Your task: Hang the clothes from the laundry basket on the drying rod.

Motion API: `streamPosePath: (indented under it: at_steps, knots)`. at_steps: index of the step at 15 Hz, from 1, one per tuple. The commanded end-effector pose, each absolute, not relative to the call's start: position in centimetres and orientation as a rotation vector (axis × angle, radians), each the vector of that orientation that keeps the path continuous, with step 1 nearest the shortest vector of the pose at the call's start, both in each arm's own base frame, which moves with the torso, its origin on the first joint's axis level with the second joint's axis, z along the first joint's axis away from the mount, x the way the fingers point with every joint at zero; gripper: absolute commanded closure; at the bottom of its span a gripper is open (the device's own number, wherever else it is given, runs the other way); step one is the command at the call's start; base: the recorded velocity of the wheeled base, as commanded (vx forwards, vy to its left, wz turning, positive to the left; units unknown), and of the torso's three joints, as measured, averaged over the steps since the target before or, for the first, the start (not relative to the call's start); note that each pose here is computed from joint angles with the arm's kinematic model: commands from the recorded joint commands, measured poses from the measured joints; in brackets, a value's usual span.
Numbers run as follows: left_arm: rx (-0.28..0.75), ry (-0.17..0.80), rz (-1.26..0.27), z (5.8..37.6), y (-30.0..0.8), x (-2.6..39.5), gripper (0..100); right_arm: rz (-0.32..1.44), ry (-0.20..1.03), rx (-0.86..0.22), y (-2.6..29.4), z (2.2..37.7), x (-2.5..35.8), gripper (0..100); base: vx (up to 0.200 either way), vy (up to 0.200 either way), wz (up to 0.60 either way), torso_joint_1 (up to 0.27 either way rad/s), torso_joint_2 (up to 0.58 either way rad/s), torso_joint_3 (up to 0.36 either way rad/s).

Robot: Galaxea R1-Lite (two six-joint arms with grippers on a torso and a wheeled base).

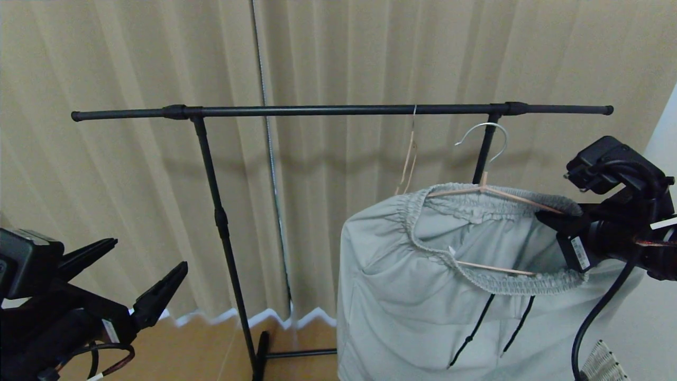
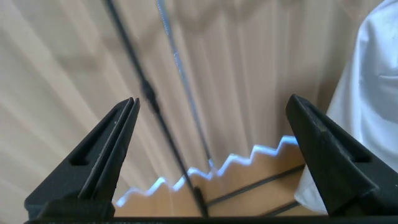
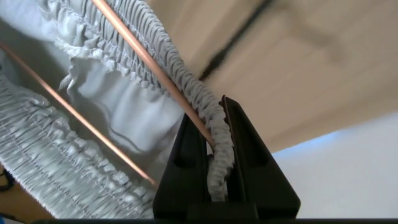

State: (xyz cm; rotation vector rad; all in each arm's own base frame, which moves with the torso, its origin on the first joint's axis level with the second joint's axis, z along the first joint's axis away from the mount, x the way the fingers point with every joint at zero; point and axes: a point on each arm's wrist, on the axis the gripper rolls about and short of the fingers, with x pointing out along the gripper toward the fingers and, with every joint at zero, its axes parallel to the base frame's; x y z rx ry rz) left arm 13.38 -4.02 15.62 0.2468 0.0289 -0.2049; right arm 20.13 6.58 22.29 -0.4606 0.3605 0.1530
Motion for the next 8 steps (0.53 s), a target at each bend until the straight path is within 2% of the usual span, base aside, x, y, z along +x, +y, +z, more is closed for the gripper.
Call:
streamPosePath:
  at_steps: [1, 2, 8]
  knots:
    - [0.248, 0.033, -0.205, 15.56, -4.04, 13.44, 0, 0.154, 0.363, -0.463, 6.62, 22.21, 20.19, 100, 0.0, 0.2, 0.0, -0.002, 0.0, 0.002]
    - [0.246, 0.033, -0.205, 15.56, -4.04, 13.44, 0, 0.155, 0.361, -0.463, 6.65, 22.25, 20.18, 100, 0.0, 0.2, 0.0, -0.002, 0.0, 0.002]
    - [0.248, 0.036, -0.207, 15.46, -4.04, 13.35, 0, 0.172, 0.379, -0.451, 7.17, 21.89, 20.44, 100, 0.0, 0.0, 0.0, 0.0, 0.0, 0.0]
